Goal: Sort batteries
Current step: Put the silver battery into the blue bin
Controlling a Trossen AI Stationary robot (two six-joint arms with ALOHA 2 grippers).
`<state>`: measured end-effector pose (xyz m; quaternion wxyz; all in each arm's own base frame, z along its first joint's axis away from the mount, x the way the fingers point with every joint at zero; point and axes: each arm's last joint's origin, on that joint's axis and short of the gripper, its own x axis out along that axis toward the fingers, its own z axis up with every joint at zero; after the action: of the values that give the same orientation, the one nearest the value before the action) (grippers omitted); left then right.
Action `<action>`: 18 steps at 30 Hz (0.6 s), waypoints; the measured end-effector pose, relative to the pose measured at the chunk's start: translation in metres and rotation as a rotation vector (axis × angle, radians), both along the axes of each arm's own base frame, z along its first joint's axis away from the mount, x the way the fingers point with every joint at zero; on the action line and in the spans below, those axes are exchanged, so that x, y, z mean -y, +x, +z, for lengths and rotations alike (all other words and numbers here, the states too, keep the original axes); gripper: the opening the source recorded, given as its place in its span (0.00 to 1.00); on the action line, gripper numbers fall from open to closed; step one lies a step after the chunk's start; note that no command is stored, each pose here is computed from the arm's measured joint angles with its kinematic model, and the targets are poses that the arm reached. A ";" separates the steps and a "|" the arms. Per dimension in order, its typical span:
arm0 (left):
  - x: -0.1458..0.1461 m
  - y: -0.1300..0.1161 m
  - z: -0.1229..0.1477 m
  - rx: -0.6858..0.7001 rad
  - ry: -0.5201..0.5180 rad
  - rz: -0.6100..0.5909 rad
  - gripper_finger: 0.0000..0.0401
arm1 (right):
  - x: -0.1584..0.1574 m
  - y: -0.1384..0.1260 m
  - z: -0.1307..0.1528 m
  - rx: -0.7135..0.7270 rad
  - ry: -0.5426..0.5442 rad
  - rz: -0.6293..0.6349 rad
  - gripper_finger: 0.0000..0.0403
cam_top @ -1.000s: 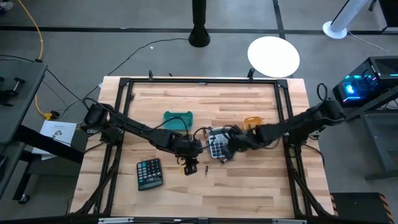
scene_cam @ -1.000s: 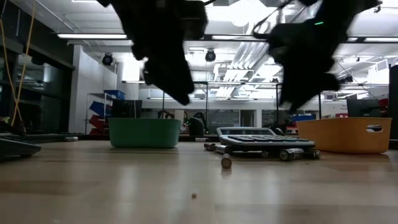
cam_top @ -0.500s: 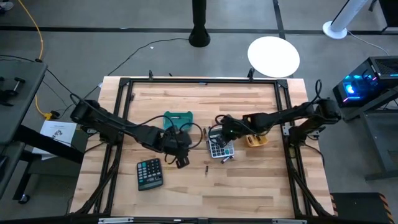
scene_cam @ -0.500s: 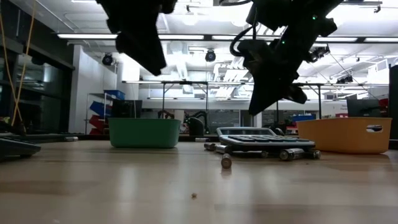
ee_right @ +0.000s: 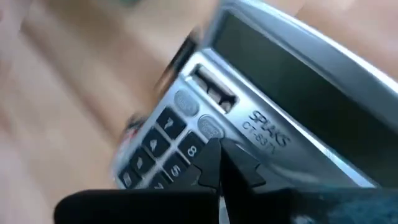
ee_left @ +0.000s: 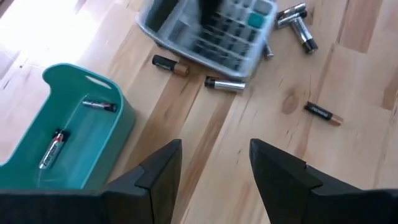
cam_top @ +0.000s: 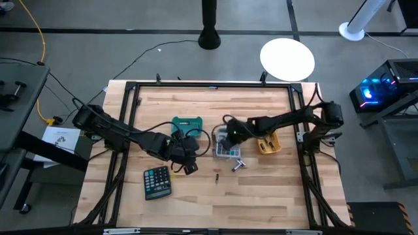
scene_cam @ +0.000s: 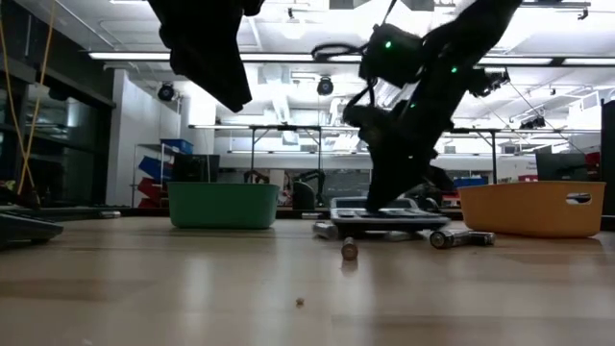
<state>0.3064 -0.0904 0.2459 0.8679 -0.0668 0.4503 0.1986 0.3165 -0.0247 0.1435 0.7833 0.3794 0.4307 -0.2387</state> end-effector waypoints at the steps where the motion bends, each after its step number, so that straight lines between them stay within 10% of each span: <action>1: 0.000 0.000 0.000 -0.003 0.002 0.000 0.46 | 0.007 0.000 0.000 0.009 -0.013 -0.021 0.00; 18: -0.003 -0.010 -0.004 -0.105 0.067 0.016 0.46 | 0.107 -0.015 0.029 0.243 -0.124 -0.312 0.00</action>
<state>0.2960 -0.0871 0.2419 0.8431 -0.0309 0.4880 0.2237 0.3011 -0.1316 0.1730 0.8048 0.4187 0.2536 -0.3357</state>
